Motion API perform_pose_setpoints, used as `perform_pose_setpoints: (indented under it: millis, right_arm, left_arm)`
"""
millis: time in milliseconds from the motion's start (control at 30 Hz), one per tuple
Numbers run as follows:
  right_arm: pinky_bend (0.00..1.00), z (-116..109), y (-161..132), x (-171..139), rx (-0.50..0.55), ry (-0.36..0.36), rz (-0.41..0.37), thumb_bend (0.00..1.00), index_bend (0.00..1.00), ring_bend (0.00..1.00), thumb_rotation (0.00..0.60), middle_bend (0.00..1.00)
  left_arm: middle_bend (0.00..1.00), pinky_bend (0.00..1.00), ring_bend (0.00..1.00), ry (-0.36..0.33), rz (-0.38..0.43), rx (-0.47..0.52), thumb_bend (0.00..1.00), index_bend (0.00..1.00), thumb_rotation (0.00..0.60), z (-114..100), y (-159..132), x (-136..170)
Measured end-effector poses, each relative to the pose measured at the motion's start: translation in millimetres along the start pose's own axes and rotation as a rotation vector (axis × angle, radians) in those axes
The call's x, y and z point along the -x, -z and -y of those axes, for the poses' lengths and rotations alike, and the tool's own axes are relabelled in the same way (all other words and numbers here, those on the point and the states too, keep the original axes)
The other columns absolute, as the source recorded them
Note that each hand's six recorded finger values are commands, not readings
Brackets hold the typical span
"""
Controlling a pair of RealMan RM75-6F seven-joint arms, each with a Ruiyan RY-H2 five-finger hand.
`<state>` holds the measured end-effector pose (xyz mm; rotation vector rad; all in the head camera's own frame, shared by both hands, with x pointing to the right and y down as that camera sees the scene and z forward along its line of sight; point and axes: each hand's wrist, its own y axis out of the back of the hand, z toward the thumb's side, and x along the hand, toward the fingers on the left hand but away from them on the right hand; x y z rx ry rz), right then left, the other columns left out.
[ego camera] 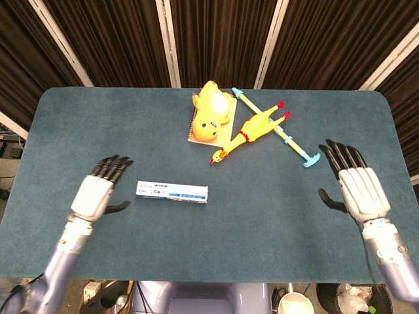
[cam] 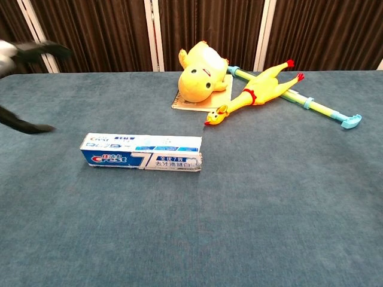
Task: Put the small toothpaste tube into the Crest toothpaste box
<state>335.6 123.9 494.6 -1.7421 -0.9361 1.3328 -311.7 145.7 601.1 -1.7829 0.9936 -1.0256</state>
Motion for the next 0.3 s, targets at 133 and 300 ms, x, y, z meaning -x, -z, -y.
perform_pose_setpoints:
  millis: [133, 300]
  right_arm:
    - [0.00, 20.2, 17.3, -29.9, -0.047, -0.032, 0.053, 0.35, 0.00, 0.00, 0.600, 0.00]
    - [0.00, 42.9, 44.1, -66.7, -0.124, -0.031, 0.128, 0.35, 0.00, 0.00, 0.600, 0.00]
  left_arm:
    - [0.04, 0.07, 0.05, -0.017, -0.043, -0.036, 0.10, 0.09, 0.600, -30.3, 26.7, 35.5]
    - [0.04, 0.06, 0.03, -0.021, -0.078, -0.073, 0.09, 0.09, 0.600, -56.5, 49.8, 84.2]
